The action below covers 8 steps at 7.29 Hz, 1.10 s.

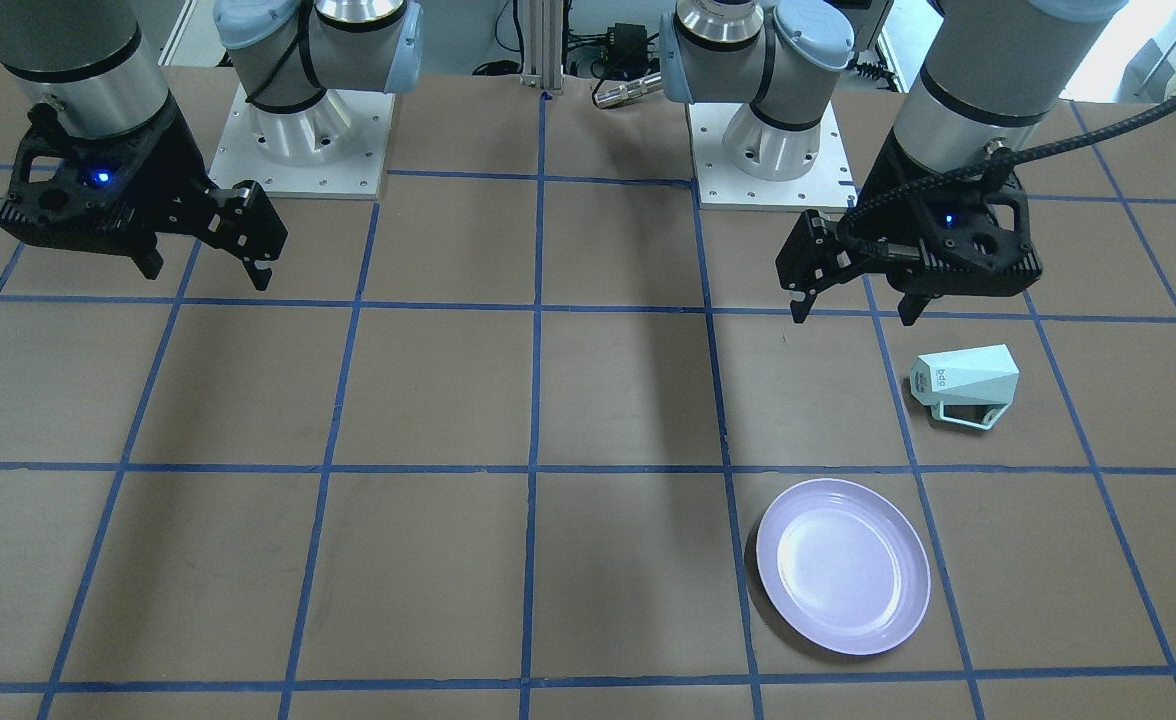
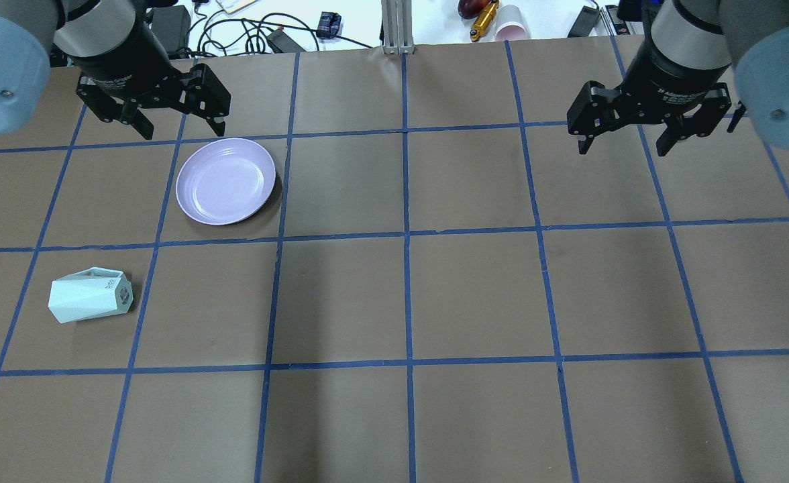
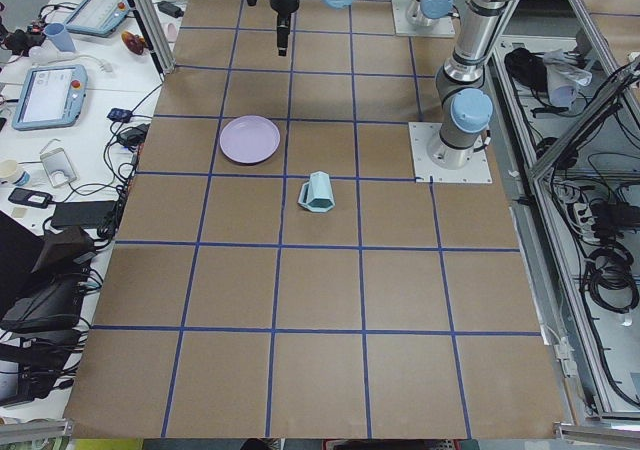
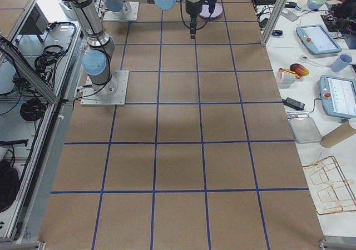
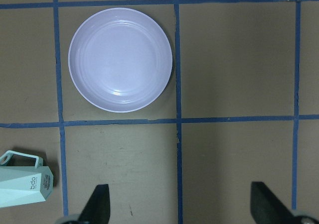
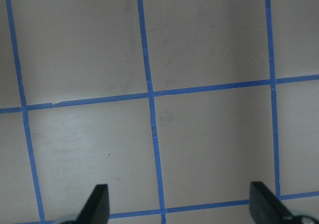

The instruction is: Flip cup and place on plate

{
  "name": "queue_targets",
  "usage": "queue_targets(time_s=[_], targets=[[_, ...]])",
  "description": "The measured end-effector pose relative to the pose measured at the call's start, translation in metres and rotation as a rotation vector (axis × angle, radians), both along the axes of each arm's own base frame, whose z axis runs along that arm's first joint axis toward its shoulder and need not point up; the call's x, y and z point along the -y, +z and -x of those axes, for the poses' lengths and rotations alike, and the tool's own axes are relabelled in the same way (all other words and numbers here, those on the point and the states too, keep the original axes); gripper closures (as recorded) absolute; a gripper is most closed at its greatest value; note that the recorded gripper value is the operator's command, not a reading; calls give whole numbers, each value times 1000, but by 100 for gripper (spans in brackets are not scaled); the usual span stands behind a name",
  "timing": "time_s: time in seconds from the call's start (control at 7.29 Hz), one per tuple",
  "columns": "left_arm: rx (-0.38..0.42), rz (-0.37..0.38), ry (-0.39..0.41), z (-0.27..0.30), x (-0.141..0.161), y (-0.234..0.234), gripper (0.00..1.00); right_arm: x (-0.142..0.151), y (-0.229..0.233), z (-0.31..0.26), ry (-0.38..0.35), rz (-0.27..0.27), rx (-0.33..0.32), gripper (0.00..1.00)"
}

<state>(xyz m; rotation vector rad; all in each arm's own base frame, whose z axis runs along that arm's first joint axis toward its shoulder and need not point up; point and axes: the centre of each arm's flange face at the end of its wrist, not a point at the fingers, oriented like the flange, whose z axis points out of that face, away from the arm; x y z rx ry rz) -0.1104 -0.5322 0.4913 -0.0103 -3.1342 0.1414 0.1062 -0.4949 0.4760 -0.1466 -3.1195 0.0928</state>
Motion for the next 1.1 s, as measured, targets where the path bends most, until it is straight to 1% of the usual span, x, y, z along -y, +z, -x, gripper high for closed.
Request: queue_targets(time_s=[1.1], targets=[[0, 5, 2, -2, 0, 2, 0, 0, 0, 0, 0, 0, 1, 0]])
